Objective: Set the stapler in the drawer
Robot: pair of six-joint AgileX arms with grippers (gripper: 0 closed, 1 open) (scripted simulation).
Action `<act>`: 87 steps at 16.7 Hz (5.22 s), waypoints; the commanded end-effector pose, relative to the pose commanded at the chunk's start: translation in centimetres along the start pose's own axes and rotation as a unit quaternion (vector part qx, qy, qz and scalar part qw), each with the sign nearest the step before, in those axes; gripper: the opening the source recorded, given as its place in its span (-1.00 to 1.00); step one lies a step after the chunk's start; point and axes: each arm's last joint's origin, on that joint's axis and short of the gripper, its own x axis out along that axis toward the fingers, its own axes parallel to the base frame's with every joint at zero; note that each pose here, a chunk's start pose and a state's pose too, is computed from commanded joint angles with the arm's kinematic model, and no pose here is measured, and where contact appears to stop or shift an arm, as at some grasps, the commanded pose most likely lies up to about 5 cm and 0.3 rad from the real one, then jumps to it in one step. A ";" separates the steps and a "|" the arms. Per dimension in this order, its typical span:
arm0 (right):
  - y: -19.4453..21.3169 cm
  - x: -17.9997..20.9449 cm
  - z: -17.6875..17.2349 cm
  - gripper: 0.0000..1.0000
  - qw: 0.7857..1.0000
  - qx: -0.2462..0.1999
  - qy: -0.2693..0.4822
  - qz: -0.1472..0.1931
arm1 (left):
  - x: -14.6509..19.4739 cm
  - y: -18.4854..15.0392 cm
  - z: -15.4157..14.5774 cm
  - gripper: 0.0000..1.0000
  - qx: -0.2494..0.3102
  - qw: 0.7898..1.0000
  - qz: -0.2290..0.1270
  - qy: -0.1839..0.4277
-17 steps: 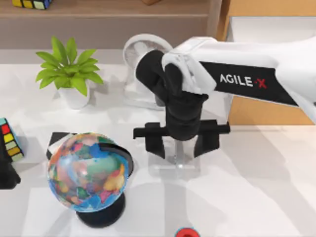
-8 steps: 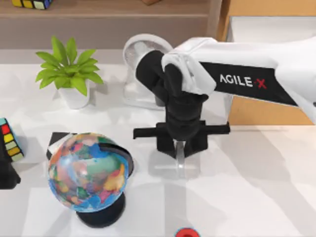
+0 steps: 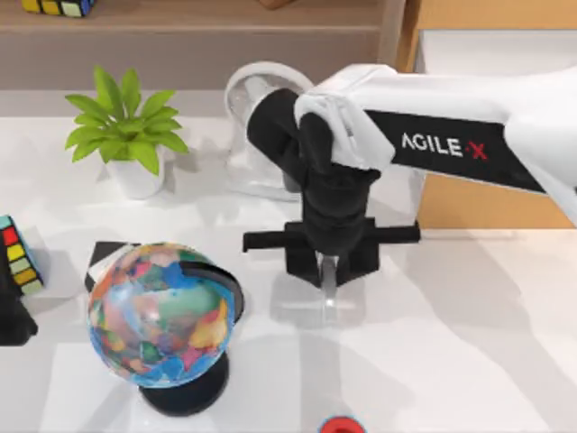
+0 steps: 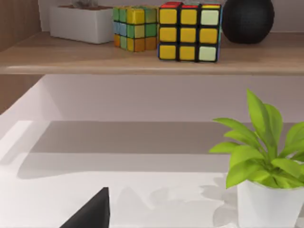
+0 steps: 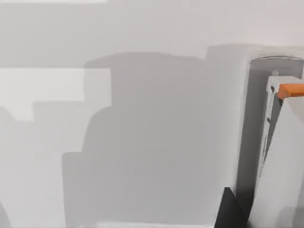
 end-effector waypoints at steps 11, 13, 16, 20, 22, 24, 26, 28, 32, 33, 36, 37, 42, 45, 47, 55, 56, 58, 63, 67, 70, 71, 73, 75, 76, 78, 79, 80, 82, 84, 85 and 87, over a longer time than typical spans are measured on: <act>0.0 -2.3 0.0 -1.00 1.000 0.001 0.002 -0.001 | 0.0 0.0 0.0 1.00 0.000 1.000 0.000 0.000; -0.3 -3.7 0.7 -1.00 1.000 0.001 -0.018 0.016 | 0.0 0.0 0.0 1.00 0.000 1.000 0.000 0.000; -1.7 -8.5 2.8 -1.00 0.995 0.003 -0.081 0.064 | 0.0 0.0 0.0 1.00 0.000 1.000 0.000 0.000; -6.8 -14.9 5.9 -1.00 0.982 0.014 -0.165 0.093 | 0.0 0.0 0.0 1.00 0.000 1.000 0.000 0.000; -10.8 -16.1 7.7 -1.00 0.980 0.028 -0.184 0.075 | 0.0 0.0 0.0 1.00 0.000 1.000 0.000 0.000; -15.0 -15.6 9.6 -1.00 0.982 0.043 -0.177 0.043 | 0.0 0.0 0.0 1.00 0.000 1.000 0.000 0.000; -18.9 -13.5 11.2 -1.00 0.988 0.053 -0.146 0.009 | 0.0 0.0 0.0 1.00 0.000 1.000 0.000 0.000; -21.5 -10.5 12.5 -1.00 0.994 0.051 -0.100 -0.011 | 0.0 0.0 0.0 1.00 0.000 1.000 0.000 0.000; -22.7 -5.2 13.7 -1.00 0.999 0.031 -0.018 -0.010 | 0.0 0.0 0.0 1.00 0.000 1.000 0.000 0.000; -22.7 -4.5 13.7 -1.00 1.000 0.028 -0.005 -0.007 | 0.0 0.0 0.0 1.00 0.000 1.000 0.000 0.000; -22.7 -4.1 13.8 -1.00 1.000 0.026 0.005 -0.004 | 0.0 0.0 0.0 1.00 0.000 1.000 0.000 0.000; -22.7 -4.1 13.8 -1.00 1.000 0.026 0.005 -0.004 | 0.0 0.0 0.0 1.00 0.000 1.000 0.000 0.000; -22.5 -4.1 13.7 -1.00 1.000 0.024 0.001 -0.003 | 0.0 0.0 0.0 1.00 0.000 1.000 0.000 0.000; -22.6 -3.7 13.7 -1.00 1.000 0.026 0.004 -0.002 | 0.0 0.0 0.0 1.00 0.000 1.000 0.000 0.000; -22.6 -3.7 13.7 -1.00 1.000 0.026 0.000 -0.005 | 0.0 0.0 0.0 1.00 0.000 1.000 0.000 0.000; -22.7 -3.1 13.7 -1.00 1.000 0.026 0.005 -0.004 | 0.0 0.0 0.0 1.00 0.000 1.000 0.000 0.000; -22.7 -3.1 13.7 -0.85 1.000 0.026 0.005 -0.004 | 0.0 0.0 0.0 1.00 0.000 1.000 0.000 0.000; -22.7 -3.1 13.7 -0.55 1.000 0.026 0.005 -0.004 | 0.0 0.0 0.0 1.00 0.000 1.000 0.000 0.000; -22.7 -3.1 13.7 0.21 1.000 0.026 0.005 -0.004 | 0.0 0.0 0.0 1.00 0.000 1.000 0.000 0.000; -22.7 -3.1 13.7 0.81 1.000 0.026 0.005 -0.004 | 0.0 0.0 0.0 1.00 0.000 1.000 0.000 0.000; -22.7 -3.1 13.7 1.00 1.000 0.026 0.005 -0.004 | 0.0 0.0 0.0 1.00 0.000 1.000 0.000 0.000; -22.7 -3.1 13.7 1.00 1.000 0.026 0.005 -0.004 | 0.0 0.0 0.0 1.00 0.000 1.000 0.000 0.000; -22.7 -3.1 13.7 1.00 1.000 0.026 0.005 -0.004 | 0.0 0.0 0.0 1.00 0.000 1.000 0.000 0.000; -22.7 -3.1 13.7 1.00 1.000 0.026 0.005 -0.004 | 0.0 0.0 0.0 1.00 0.000 1.000 0.000 0.000; -22.7 -3.1 13.7 1.00 1.000 0.026 0.005 -0.004 | 0.0 0.0 0.0 1.00 0.000 1.000 0.000 0.000; -22.6 -3.1 13.7 1.00 1.000 0.025 0.005 -0.004 | 0.0 0.0 0.0 1.00 0.000 1.000 0.000 0.000; -22.6 -3.2 13.7 1.00 1.000 0.023 0.003 -0.004 | 0.0 0.0 0.0 1.00 0.000 1.000 0.000 0.000; -22.6 -3.5 13.6 1.00 1.000 0.019 -0.003 -0.004 | 0.0 0.0 0.0 1.00 0.000 1.000 0.000 0.000; -22.7 -4.6 13.2 1.00 1.000 0.000 -0.029 -0.004 | 0.0 0.0 0.0 1.00 0.000 1.000 0.000 0.000; -22.8 -6.3 12.8 1.00 0.997 -0.026 -0.073 -0.005 | 0.0 0.0 0.0 1.00 0.000 1.000 0.000 0.000; -22.8 -7.3 12.5 1.00 0.994 -0.044 -0.103 -0.006 | 0.0 0.0 0.0 1.00 0.000 1.000 0.000 0.000; -22.5 -9.3 11.8 1.00 0.982 -0.086 -0.169 -0.012 | 0.0 0.0 0.0 1.00 0.000 1.000 0.000 0.000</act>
